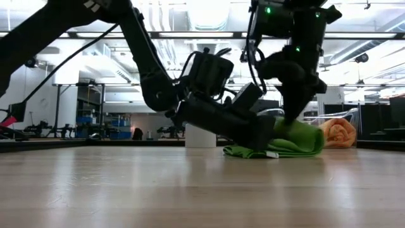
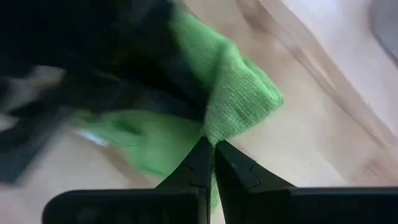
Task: Roll microfiber towels into tight, uniform cylinder then place into a basket
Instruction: Roll the green microfiber cloth
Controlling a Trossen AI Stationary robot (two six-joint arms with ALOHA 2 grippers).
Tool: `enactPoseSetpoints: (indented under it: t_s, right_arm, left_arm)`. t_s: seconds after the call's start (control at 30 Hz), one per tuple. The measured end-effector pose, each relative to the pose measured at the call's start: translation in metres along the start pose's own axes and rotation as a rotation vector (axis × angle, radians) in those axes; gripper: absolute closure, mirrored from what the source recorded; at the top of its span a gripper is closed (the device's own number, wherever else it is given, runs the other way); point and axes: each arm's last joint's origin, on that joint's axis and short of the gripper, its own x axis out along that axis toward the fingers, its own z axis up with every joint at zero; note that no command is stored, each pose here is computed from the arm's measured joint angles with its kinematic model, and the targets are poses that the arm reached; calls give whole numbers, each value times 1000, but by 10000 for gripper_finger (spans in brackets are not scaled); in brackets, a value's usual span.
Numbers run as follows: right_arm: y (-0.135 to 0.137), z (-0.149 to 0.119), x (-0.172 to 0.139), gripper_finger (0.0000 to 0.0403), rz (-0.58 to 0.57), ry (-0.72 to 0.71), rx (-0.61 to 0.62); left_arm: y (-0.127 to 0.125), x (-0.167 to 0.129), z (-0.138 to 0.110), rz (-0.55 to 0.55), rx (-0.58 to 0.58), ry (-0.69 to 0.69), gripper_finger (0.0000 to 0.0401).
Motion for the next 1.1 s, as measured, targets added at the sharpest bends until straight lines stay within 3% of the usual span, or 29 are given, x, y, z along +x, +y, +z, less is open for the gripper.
enactPoseSetpoints:
  t_s: [0.33, 0.6, 0.77, 0.93, 1.1]
  right_arm:
    - [11, 13, -2, 395, 133, -127, 36]
    - [10, 17, 1, 395, 132, -185, 63]
    - [2, 10, -4, 395, 74, -131, 25]
    - [-13, -5, 0, 395, -111, -39, 37]
    - [-22, -17, 10, 395, -163, 7, 50]
  left_arm:
    - [0, 0, -5, 14, 5, 21, 401]
    - [-2, -1, -3, 18, 6, 13, 401]
    - [-2, -1, -3, 17, 8, 28, 401]
    - [-2, -2, -3, 16, 13, 28, 401]
    - [-4, -7, 3, 7, 67, 33, 401]
